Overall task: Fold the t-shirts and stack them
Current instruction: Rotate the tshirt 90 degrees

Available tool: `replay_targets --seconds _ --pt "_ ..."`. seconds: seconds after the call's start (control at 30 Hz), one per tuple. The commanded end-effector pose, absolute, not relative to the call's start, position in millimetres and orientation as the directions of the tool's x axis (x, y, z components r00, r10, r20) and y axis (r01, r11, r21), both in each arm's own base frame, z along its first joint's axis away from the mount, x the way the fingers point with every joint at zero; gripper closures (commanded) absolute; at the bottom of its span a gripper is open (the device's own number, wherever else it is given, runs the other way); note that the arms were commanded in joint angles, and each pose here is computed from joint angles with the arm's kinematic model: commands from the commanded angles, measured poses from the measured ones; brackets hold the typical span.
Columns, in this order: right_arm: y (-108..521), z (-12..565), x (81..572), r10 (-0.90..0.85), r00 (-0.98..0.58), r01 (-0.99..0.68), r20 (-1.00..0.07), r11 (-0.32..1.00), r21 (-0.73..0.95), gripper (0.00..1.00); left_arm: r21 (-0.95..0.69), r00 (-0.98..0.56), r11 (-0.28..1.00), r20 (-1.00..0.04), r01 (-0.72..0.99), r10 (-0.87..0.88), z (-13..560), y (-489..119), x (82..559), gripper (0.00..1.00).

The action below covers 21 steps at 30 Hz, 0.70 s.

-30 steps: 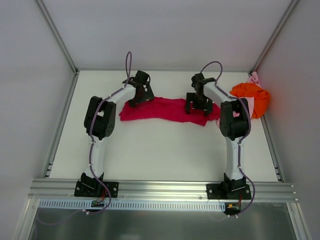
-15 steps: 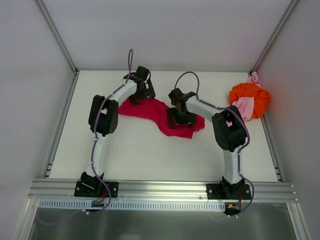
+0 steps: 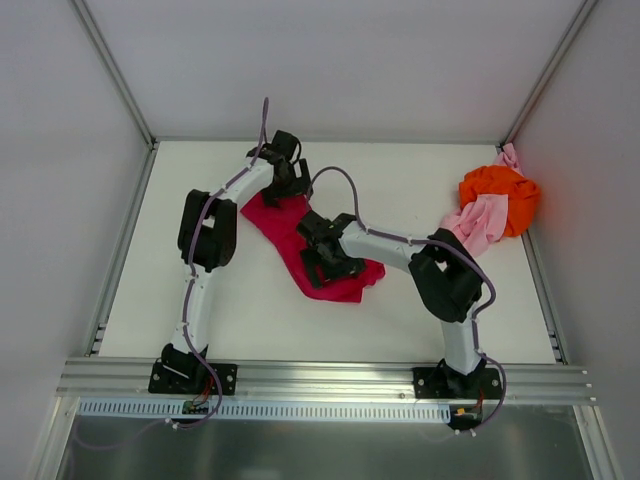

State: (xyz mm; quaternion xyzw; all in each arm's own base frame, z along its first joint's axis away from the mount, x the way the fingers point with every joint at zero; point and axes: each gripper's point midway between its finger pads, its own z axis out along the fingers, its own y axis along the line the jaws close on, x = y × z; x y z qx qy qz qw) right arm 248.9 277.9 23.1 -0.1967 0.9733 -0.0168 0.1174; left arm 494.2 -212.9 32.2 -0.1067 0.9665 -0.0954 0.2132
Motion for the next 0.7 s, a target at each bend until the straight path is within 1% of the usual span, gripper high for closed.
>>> replay_targets --seconds 0.0,0.07,0.13,0.2,0.27,0.37,0.4,0.47,0.5,0.57,0.6,0.67 --pt "272 24 219 -0.41 -0.897 -0.395 -0.167 0.911 -0.115 0.0 -0.261 -0.922 0.962 -0.345 -0.085 -0.175 16 -236 480 0.01" --pt "273 23 218 -0.407 -0.898 -0.393 -0.165 0.913 -0.113 0.0 -0.264 -0.919 0.962 -0.355 -0.076 -0.17 20 -238 479 0.01" --pt "267 26 227 -0.393 -0.897 -0.365 -0.2 0.917 -0.162 0.0 -0.266 -0.918 0.962 -0.362 -0.067 -0.164 22 -239 477 0.01" --pt "250 37 248 -0.371 -0.882 -0.292 -0.29 0.914 -0.282 0.0 -0.262 -0.916 0.963 -0.37 -0.055 -0.153 22 -238 475 0.01" --pt "237 52 265 -0.34 -0.858 -0.21 -0.386 0.916 -0.341 0.0 -0.252 -0.916 0.966 -0.374 -0.052 -0.146 21 -237 474 0.01" --pt "229 55 275 -0.301 -0.848 -0.166 -0.437 0.932 -0.321 0.0 -0.231 -0.911 0.972 -0.391 -0.041 -0.131 22 -233 476 0.01" --pt "225 65 280 -0.292 -0.831 -0.143 -0.473 0.934 -0.326 0.0 -0.227 -0.908 0.973 -0.398 -0.038 -0.128 24 -232 476 0.01" --pt "218 74 284 -0.278 -0.811 -0.104 -0.514 0.934 -0.341 0.0 -0.241 -0.902 0.97 -0.417 -0.01 -0.113 27 -235 481 0.01" --pt "212 85 287 -0.274 -0.788 -0.076 -0.551 0.932 -0.354 0.0 -0.252 -0.903 0.968 -0.415 -0.001 -0.109 26 -238 482 0.01" --pt "202 91 288 -0.257 -0.765 -0.035 -0.591 0.932 -0.36 0.0 -0.288 -0.903 0.957 -0.416 0.021 -0.105 28 -247 485 0.01" --pt "202 104 292 -0.236 -0.728 -0.012 -0.644 0.943 -0.333 0.0 -0.303 -0.905 0.953 -0.412 0.029 -0.104 26 -251 485 0.01" --pt "199 113 294 -0.22 -0.689 0.008 -0.691 0.951 -0.311 0.0 -0.319 -0.904 0.947 -0.414 0.038 -0.103 27 -254 488 0.01"
